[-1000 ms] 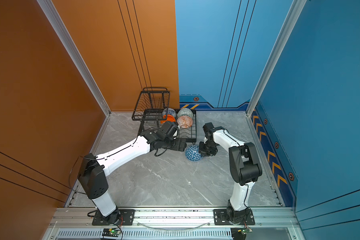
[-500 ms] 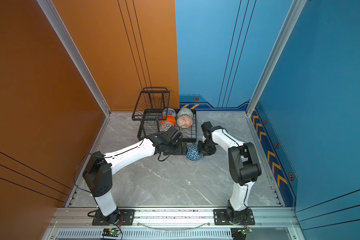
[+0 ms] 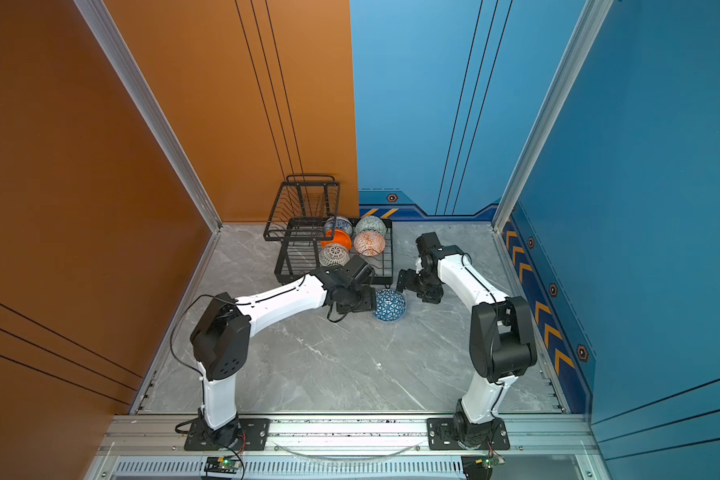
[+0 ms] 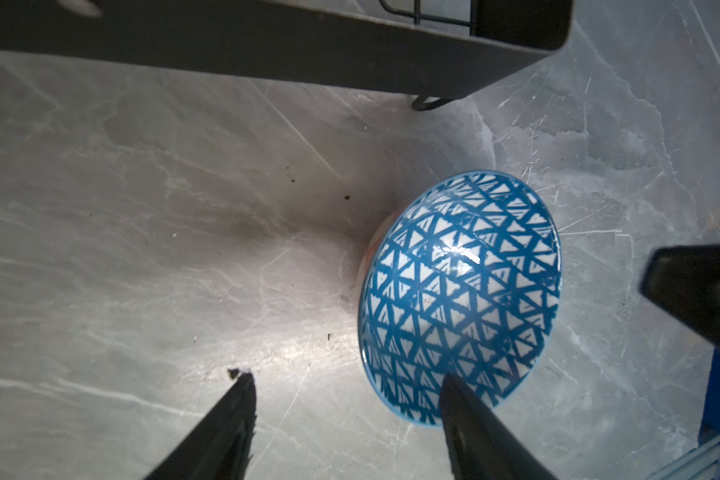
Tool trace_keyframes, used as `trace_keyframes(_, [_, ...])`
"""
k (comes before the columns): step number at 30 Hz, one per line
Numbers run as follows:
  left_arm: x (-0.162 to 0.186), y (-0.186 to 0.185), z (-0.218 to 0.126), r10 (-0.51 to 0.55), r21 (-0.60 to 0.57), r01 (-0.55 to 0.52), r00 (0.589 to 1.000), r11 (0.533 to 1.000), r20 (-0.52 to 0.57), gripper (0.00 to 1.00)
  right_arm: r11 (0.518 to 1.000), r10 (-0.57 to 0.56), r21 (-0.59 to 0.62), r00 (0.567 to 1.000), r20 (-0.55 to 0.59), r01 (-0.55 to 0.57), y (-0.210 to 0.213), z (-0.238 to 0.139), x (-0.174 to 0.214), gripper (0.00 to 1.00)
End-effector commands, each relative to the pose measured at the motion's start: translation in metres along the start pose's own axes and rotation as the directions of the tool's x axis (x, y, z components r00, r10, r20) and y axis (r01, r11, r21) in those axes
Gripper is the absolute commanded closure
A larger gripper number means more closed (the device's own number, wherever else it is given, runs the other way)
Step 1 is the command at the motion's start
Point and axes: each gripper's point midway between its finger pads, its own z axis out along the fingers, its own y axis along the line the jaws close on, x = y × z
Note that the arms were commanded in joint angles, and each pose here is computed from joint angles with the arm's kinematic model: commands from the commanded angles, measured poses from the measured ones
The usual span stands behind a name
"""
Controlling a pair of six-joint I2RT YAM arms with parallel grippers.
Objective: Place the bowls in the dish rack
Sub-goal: 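Close the left gripper on the blue bowl's rim beside the right gripper, then open the right gripper and withdraw it from the blue bowl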
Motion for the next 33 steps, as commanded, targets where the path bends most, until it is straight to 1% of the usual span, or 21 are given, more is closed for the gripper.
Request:
trace_keyframes(1, [0.003,-0.01,0.014,0.002,0.014,-0.002,1.0,1.0,-0.026,0.33,1.0,0.023,-0.016,0.999,0.022,-0.023,0.005,-0.021,-0.005,0.0])
trace_keyframes(6, [-0.002,-0.011,0.026,-0.019,0.017,0.019,0.999,1.0,-0.034,0.44,0.998,0.061,-0.024,0.997,0.053,-0.059,0.001,-0.035,-0.015,0.0])
trace_keyframes(10, [-0.003,-0.01,0.031,-0.022,0.018,0.023,0.999,1.0,-0.04,0.51,0.991,0.133,-0.031,0.989,0.069,-0.131,-0.009,-0.042,-0.021,0.0])
trace_keyframes(16, [0.003,-0.009,0.037,-0.022,0.02,0.023,0.998,1.0,-0.064,0.73,0.967,0.253,-0.05,0.964,0.085,-0.25,-0.022,-0.049,-0.031,0.0])
trace_keyframes(18, [0.002,-0.009,0.037,-0.019,0.019,0.02,0.998,1.0,-0.063,0.76,0.959,0.283,-0.055,0.955,0.088,-0.279,-0.023,-0.051,-0.035,0.0])
trace_keyframes(22, [-0.001,-0.009,0.036,-0.017,0.025,0.018,0.998,1.0,-0.061,0.89,0.943,0.331,-0.074,0.939,0.095,-0.325,-0.021,-0.054,-0.042,0.0])
trace_keyframes(25, [-0.002,-0.01,0.034,-0.013,0.028,0.015,0.998,1.0,-0.056,0.94,0.935,0.353,-0.088,0.93,0.1,-0.345,-0.018,-0.058,-0.046,0.0])
trace_keyframes(28, [-0.004,-0.01,0.03,-0.011,0.031,0.013,0.999,0.999,-0.049,0.96,0.925,0.375,-0.1,0.921,0.108,-0.366,-0.015,-0.062,-0.049,0.0])
trace_keyframes(30, [-0.006,-0.012,0.026,-0.006,0.041,0.008,0.999,0.999,-0.044,1.0,0.921,0.384,-0.118,0.917,0.11,-0.372,-0.012,-0.066,-0.051,0.0])
trace_keyframes(33, [-0.013,-0.019,0.012,0.015,0.061,-0.014,1.0,0.998,-0.013,1.0,0.917,0.386,-0.158,0.915,0.116,-0.366,-0.003,-0.076,-0.056,0.0])
